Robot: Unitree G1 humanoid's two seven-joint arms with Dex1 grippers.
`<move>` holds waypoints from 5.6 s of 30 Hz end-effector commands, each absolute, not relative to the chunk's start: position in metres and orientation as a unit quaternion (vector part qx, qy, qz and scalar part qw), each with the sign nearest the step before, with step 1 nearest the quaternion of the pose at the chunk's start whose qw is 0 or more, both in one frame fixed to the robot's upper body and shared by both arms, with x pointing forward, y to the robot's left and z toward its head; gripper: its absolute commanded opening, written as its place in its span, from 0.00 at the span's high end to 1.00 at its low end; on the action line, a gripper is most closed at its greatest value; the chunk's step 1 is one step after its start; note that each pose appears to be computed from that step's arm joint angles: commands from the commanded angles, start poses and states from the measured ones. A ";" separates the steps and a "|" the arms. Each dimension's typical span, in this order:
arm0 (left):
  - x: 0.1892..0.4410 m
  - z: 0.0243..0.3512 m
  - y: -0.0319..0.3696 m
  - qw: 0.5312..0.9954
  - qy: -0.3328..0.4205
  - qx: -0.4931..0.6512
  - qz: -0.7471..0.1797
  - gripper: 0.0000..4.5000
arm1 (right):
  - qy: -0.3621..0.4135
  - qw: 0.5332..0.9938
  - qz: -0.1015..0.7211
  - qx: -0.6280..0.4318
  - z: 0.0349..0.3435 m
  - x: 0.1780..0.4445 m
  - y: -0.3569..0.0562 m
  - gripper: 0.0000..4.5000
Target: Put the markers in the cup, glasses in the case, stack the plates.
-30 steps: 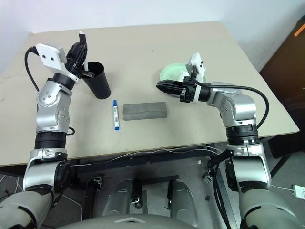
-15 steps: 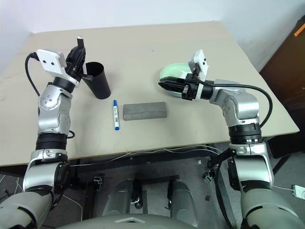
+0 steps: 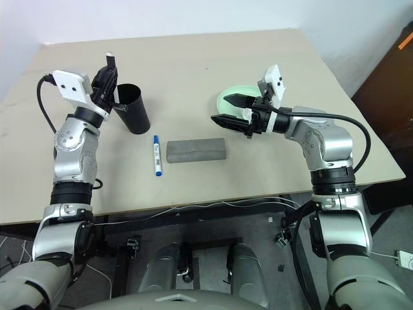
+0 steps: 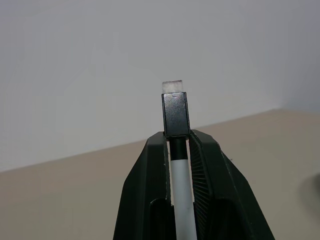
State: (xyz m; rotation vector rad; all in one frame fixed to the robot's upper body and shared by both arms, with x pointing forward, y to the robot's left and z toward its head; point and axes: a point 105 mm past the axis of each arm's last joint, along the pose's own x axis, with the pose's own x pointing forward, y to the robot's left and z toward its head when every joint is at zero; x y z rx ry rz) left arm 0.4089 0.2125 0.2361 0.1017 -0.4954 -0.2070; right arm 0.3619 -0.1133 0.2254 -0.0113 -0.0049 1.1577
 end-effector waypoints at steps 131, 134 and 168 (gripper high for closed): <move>0.345 0.162 0.158 0.967 0.247 0.056 -0.010 0.94 | -0.022 0.851 0.520 -0.072 0.223 0.382 -0.126 0.00; 0.345 0.171 0.152 0.973 0.227 0.026 -0.040 0.94 | -0.020 0.849 0.523 -0.072 0.222 0.382 -0.124 0.00; 0.373 0.294 0.160 0.943 -0.271 0.144 -0.127 0.94 | -0.030 0.828 0.558 -0.057 0.228 0.363 -0.117 0.00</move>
